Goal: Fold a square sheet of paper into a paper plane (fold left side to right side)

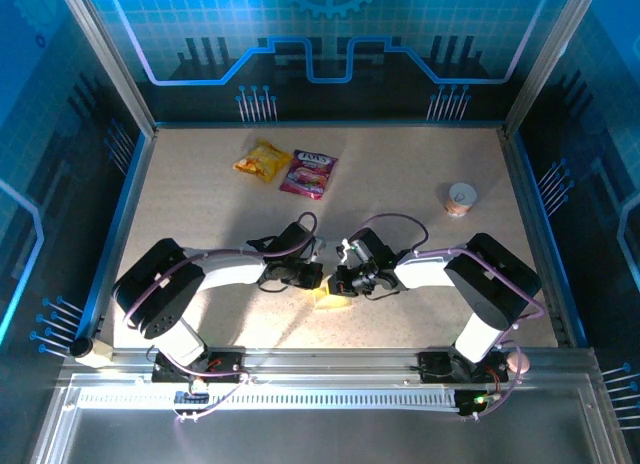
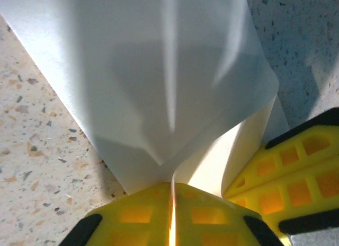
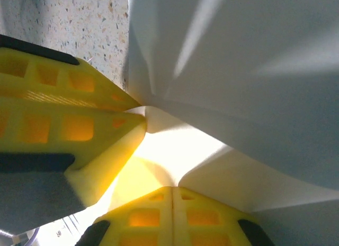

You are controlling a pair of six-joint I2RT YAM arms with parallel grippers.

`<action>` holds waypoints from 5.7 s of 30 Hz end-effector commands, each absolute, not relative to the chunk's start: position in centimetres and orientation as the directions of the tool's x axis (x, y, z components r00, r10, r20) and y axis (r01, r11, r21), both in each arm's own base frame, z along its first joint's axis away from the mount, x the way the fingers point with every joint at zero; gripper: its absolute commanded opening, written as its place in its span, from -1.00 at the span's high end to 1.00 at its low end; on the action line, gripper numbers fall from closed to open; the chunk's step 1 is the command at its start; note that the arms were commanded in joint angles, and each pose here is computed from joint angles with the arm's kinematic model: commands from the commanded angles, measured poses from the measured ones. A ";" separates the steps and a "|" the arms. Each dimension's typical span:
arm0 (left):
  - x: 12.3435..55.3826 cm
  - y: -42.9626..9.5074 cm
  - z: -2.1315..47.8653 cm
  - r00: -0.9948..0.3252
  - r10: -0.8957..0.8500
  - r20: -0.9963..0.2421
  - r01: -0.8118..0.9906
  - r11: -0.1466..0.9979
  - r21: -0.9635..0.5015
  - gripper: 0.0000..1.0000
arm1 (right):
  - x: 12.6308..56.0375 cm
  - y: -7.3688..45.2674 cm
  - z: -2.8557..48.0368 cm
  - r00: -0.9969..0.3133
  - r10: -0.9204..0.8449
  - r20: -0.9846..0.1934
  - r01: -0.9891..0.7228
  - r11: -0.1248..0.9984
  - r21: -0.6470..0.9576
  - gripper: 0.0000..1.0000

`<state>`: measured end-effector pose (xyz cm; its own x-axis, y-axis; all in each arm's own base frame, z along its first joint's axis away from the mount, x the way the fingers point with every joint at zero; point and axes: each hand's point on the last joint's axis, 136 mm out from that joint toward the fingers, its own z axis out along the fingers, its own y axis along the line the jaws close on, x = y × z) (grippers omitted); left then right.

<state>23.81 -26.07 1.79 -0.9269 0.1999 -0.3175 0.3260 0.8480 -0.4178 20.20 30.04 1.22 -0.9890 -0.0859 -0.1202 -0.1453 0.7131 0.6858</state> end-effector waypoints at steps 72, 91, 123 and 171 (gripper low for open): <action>16.9 -25.9 1.1 -0.997 -0.054 -0.045 -0.014 0.775 -0.632 0.98 | 17.1 27.6 -2.4 -0.995 -0.099 0.015 -0.072 0.812 0.579 1.00; 16.3 -28.2 3.4 -0.994 0.022 -0.109 0.091 0.728 -0.680 0.98 | 17.0 27.5 -2.5 -0.995 -0.093 0.020 -0.065 0.815 0.576 1.00; 17.1 -26.6 1.5 -0.991 -0.019 -0.133 0.062 0.813 -0.579 0.98 | 16.9 27.3 -2.9 -0.994 -0.101 0.031 -0.066 0.824 0.563 1.00; 16.1 -22.9 -1.4 -0.993 -0.089 -0.080 -0.051 0.920 -0.388 1.00 | 18.7 31.3 3.0 -0.981 -0.125 -0.149 -0.192 0.736 0.649 1.00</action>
<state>17.39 -25.92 1.19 -0.9887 -0.0585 -0.1377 0.0242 0.8455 -0.5334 18.22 30.52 2.93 -0.9830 -0.1277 -0.1317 -0.1829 0.7338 0.6542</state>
